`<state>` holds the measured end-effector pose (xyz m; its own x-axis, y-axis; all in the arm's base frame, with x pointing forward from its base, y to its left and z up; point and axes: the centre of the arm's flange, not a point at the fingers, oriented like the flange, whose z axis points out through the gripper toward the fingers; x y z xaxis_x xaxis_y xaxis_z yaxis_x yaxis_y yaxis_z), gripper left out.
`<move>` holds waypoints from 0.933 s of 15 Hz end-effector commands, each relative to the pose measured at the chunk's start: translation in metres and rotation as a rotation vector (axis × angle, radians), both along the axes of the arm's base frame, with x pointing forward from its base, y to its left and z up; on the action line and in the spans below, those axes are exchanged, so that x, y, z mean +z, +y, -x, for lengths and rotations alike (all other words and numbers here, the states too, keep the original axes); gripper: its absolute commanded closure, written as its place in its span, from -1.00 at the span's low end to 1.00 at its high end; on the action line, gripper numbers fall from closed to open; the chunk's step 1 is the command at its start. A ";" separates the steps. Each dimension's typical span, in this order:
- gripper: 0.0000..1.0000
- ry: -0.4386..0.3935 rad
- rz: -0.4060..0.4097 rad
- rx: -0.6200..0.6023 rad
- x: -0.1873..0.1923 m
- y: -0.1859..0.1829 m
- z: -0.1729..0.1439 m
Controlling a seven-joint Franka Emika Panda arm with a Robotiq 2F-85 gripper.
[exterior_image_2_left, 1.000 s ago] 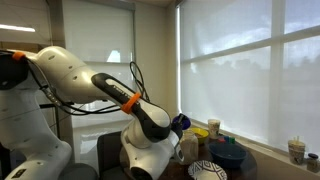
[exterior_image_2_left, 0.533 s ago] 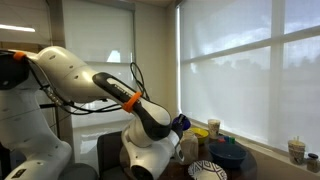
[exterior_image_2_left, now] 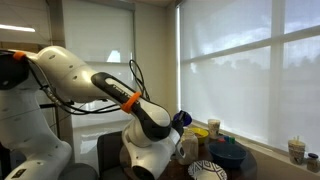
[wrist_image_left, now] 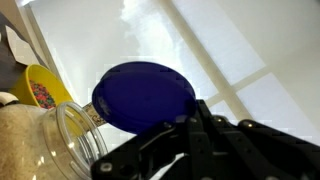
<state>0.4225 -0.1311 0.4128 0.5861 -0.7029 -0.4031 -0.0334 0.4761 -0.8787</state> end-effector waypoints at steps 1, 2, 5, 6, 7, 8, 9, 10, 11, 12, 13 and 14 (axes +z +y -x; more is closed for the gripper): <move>0.98 0.047 0.012 -0.022 -0.003 -0.003 0.000; 0.98 0.072 0.016 -0.027 -0.006 -0.003 0.001; 0.98 0.096 0.009 -0.041 -0.011 -0.004 0.002; 0.98 0.098 0.011 -0.041 -0.010 -0.003 0.001; 0.98 0.099 0.015 -0.043 -0.010 -0.003 0.000; 0.98 0.087 0.011 -0.041 -0.007 -0.002 -0.001; 0.98 0.086 0.016 -0.039 -0.005 -0.002 -0.002; 0.98 0.100 0.021 -0.042 -0.001 -0.002 -0.004; 0.98 0.091 0.027 -0.033 0.005 -0.002 -0.007; 0.98 0.090 0.037 -0.025 0.011 0.000 -0.010; 0.98 0.088 0.045 -0.008 0.020 0.002 -0.014; 0.98 0.087 0.062 0.010 0.030 0.005 -0.019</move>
